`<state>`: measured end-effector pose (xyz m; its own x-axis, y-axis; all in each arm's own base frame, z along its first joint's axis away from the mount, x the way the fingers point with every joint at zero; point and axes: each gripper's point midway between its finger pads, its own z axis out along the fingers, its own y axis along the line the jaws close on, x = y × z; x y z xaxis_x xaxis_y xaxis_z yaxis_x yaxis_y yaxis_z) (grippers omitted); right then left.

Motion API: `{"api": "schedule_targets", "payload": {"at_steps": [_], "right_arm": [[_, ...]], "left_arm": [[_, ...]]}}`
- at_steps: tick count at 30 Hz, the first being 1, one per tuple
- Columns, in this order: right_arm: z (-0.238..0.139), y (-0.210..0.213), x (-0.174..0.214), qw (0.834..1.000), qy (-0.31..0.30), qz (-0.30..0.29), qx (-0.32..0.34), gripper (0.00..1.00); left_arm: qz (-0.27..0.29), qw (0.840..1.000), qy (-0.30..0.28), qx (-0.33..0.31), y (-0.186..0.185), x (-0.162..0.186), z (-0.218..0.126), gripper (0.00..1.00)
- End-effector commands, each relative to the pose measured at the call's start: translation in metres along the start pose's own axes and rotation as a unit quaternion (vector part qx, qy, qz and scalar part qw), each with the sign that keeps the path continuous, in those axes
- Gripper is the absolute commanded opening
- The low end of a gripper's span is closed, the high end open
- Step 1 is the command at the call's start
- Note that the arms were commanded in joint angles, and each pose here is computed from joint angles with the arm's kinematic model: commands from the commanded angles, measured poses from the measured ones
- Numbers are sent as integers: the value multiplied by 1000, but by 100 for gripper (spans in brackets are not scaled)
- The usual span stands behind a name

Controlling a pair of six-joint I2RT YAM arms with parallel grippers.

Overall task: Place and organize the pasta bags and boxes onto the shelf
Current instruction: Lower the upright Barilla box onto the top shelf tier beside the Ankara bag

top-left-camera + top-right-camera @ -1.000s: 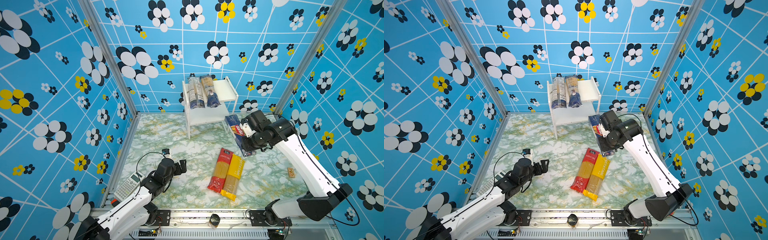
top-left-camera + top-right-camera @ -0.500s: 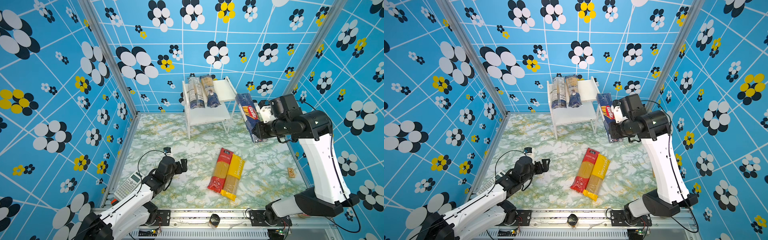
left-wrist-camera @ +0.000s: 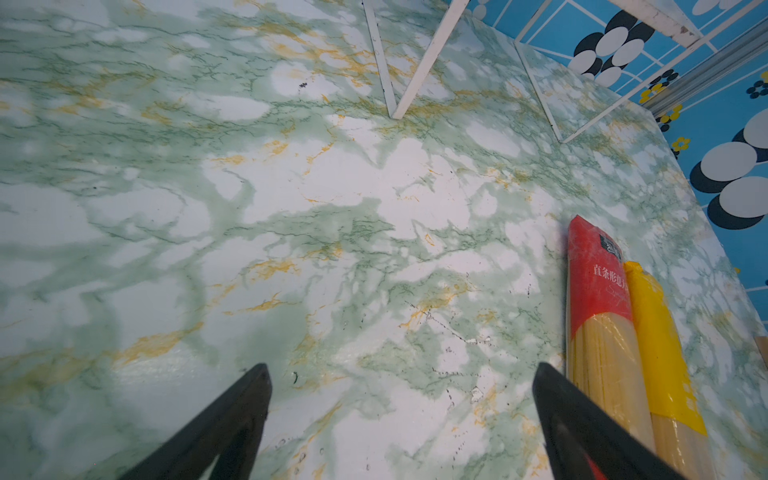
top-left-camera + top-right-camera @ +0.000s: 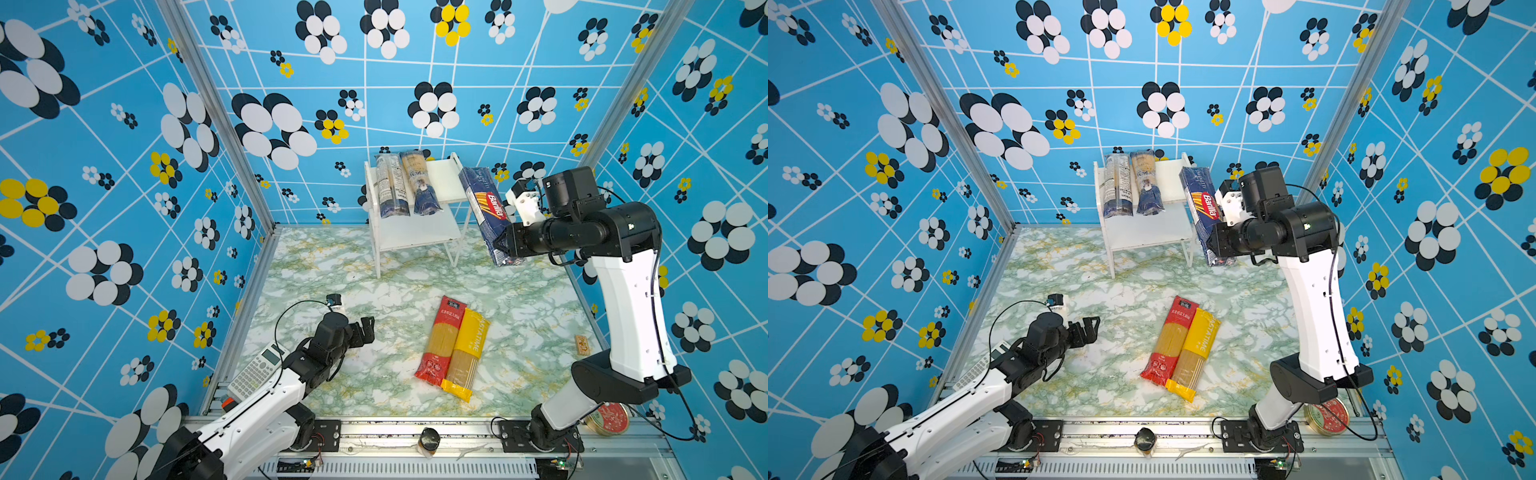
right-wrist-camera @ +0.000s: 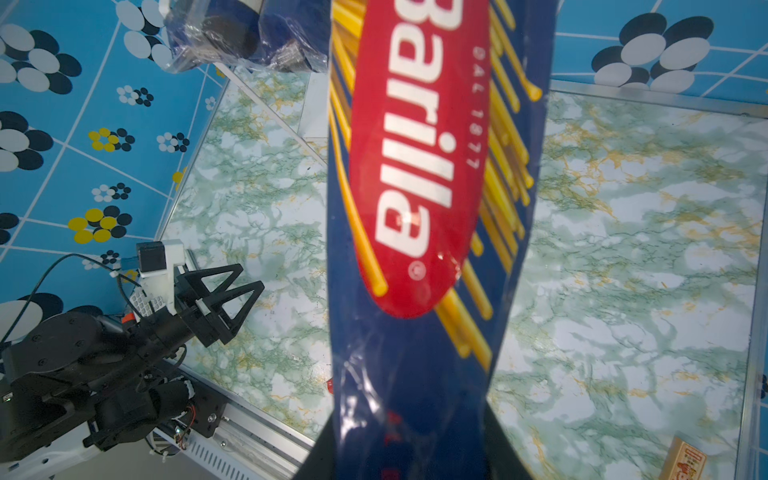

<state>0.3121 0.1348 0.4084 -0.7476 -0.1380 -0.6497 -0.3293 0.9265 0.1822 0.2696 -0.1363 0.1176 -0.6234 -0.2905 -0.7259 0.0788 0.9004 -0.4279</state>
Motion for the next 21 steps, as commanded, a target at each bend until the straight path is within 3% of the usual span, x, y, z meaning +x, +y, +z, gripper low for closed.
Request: {"api": "schedule_targets", "payload": {"at_steps": [1, 21], "right_arm": [[-28, 16, -56, 991, -129, -31, -35, 0], [-22, 5, -116, 967, -249, -63, 8, 0]], "left_arm": [[2, 1000, -11, 10, -4, -9, -5, 99], [0, 1000, -12, 16, -6, -10, -8, 99]]}}
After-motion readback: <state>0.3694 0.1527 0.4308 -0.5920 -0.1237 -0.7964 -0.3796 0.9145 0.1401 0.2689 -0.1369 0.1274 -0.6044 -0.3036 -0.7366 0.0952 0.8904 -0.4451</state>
